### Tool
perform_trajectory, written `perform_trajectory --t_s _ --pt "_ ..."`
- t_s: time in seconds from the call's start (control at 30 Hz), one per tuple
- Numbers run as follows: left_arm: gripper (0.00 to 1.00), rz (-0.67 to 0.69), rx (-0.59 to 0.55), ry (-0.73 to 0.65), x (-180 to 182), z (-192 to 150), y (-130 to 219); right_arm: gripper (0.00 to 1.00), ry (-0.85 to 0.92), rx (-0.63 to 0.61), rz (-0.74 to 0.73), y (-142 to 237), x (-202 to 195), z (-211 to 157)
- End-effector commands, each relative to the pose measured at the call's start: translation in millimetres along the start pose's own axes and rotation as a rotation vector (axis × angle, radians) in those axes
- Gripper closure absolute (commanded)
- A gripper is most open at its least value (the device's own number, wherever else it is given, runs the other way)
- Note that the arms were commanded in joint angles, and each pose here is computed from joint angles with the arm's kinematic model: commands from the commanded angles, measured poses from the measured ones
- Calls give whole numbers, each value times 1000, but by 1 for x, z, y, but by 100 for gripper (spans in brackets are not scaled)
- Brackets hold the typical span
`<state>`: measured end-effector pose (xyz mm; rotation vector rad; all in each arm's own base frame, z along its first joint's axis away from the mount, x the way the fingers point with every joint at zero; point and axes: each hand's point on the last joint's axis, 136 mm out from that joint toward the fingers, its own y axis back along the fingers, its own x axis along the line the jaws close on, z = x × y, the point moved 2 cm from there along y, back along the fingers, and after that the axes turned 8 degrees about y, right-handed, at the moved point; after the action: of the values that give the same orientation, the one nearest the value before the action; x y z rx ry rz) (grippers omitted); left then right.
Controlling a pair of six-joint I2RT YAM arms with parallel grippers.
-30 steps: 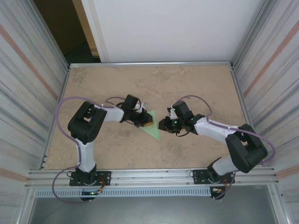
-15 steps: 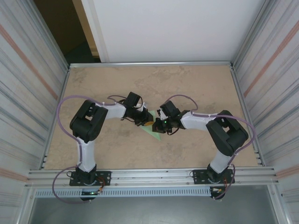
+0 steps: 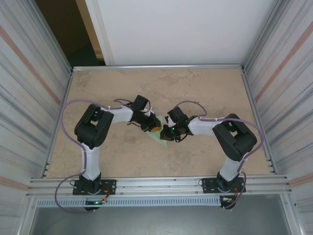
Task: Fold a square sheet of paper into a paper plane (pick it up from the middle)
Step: Fourth fold the wing at the center of the table.
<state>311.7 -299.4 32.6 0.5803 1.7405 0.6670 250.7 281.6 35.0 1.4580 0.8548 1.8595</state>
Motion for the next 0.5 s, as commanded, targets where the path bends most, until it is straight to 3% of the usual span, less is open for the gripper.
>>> perform_trajectory --t_s 0.0,0.47 --pt "84 289 27 156 88 -13 -23 93 -25 16 -54 -4 -18 -7" --pt "84 341 35 173 98 -14 -25 94 -48 53 -61 -6 -24 -17"
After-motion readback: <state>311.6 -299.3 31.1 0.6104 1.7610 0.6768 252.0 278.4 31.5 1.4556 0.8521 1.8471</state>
